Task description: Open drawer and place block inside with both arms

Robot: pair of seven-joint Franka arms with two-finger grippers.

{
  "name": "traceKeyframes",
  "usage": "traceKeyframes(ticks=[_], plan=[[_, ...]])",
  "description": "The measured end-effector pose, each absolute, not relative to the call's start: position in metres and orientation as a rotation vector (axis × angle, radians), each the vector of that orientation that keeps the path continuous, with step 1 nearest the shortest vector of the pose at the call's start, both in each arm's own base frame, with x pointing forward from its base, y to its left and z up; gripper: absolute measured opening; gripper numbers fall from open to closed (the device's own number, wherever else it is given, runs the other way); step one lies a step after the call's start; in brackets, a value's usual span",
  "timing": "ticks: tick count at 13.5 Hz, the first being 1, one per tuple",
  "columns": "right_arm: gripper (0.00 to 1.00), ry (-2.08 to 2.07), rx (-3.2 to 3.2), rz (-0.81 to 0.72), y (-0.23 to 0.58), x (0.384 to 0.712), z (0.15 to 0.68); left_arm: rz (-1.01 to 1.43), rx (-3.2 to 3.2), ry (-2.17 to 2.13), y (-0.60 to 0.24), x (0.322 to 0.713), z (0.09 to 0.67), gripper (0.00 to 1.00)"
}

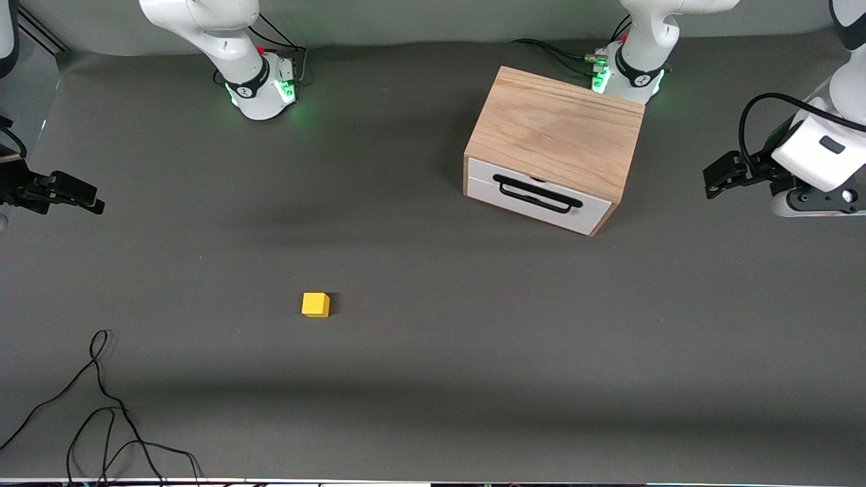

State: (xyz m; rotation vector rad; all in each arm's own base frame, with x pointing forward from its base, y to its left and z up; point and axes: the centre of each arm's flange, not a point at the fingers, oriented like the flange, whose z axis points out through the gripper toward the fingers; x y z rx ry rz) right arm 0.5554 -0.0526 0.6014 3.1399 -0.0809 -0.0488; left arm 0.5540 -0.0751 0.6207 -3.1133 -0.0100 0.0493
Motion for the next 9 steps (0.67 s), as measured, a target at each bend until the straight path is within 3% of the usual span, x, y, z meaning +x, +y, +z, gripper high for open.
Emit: traceKeyframes(ticks=[9], plan=[[1.00,-0.041,3.140,-0.057,-0.036,0.558,0.599,0.050,-3.113,-0.010,-0.075,0.554,0.621,1.00]])
